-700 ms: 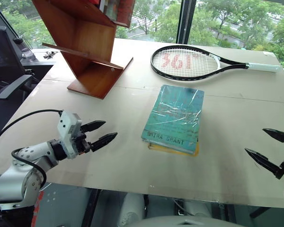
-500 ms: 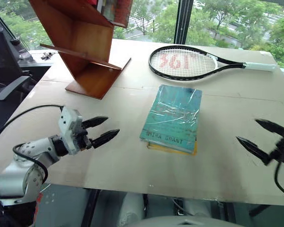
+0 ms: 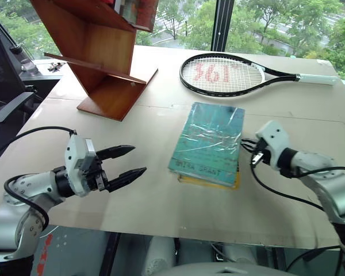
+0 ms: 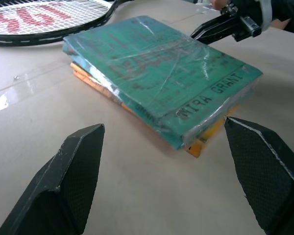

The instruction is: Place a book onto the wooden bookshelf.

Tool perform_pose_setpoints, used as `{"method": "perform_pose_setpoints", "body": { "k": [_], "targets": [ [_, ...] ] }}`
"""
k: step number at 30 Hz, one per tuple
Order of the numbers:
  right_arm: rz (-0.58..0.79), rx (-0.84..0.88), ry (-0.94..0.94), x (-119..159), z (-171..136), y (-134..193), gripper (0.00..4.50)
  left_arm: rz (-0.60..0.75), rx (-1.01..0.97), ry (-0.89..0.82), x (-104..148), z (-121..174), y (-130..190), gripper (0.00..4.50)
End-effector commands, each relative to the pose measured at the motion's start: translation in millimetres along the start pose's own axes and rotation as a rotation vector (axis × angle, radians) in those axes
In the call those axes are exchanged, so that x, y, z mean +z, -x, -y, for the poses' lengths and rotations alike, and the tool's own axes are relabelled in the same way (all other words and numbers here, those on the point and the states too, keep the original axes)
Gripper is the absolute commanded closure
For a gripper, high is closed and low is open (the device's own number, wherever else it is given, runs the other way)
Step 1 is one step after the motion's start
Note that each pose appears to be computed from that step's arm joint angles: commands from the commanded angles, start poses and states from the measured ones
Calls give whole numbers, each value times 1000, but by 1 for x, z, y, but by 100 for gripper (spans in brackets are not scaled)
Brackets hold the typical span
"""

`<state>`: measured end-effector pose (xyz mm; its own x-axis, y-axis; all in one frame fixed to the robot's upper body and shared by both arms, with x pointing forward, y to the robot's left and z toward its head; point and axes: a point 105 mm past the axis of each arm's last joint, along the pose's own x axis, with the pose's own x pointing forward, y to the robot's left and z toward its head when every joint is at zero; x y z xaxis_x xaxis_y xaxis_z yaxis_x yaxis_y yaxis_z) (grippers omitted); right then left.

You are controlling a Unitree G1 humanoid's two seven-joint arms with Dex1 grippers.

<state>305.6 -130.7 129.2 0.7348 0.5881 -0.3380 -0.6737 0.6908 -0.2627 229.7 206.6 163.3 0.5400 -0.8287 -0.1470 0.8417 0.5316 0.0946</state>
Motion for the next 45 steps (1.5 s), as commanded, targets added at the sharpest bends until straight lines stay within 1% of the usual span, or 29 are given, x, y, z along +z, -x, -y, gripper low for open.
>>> {"method": "perform_pose_setpoints", "body": {
  "k": [1,5,8,9,10,11,12,13,14,16,17,18,19,22,24,28,32,35,38,39,40,41,42,45],
  "targets": [
    [58,39,33,18,-12,-12,448,6,22,-71,9,1,5,49],
    [75,44,34,22,-13,-15,448,-1,63,-62,6,-2,8,49],
    [111,34,63,22,-6,-6,448,-5,164,18,4,-18,5,49],
    [134,51,65,19,-2,6,425,-24,204,75,1,-27,2,49],
    [171,94,66,17,-4,19,393,-46,236,130,-2,-36,-1,49],
    [206,123,44,16,-4,32,339,-91,258,208,-6,-43,-4,49],
    [262,152,23,18,-6,46,320,-114,253,305,-8,-49,-7,49],
    [284,164,16,15,-5,59,288,-128,244,408,-9,-56,-11,49],
    [298,176,22,14,-6,70,246,-144,236,514,-10,-64,-15,49],
    [336,190,33,17,-9,88,130,-166,213,680,-13,-78,-25,49],
    [350,198,37,19,-12,96,82,-177,182,769,-15,-81,-31,49],
    [361,201,39,21,-14,102,38,-180,152,847,-16,-84,-38,49],
    [373,194,41,23,-16,106,4,-178,130,914,-17,-87,-43,49],
    [391,178,31,29,-26,116,4,-161,60,1046,-20,-95,-65,49],
    [403,170,21,33,-33,122,4,-157,10,1098,-22,-94,-81,49],
    [401,152,7,35,-48,134,4,-203,-99,1107,-31,-85,-111,49],
    [381,97,-10,33,-54,142,4,-167,-256,1105,-24,-73,-136,49],
    [381,68,-26,33,-57,147,4,-150,-356,1118,-16,-64,-146,49],
    [377,59,-37,32,-61,149,4,-170,-411,1138,-17,-56,-151,49],
    [380,61,-44,32,-63,150,0,-176,-435,1150,-17,-53,-150,100],
    [386,61,-49,32,-64,150,0,-177,-448,1157,-16,-52,-149,111],
    [398,64,-56,33,-65,151,0,-168,-454,1172,-14,-53,-147,142],
    [412,72,-67,34,-65,151,0,-158,-459,1187,-11,-55,-143,192],
    [423,90,-77,32,-62,150,0,-136,-473,1221,-3,-58,-131,289]
  ]
}}
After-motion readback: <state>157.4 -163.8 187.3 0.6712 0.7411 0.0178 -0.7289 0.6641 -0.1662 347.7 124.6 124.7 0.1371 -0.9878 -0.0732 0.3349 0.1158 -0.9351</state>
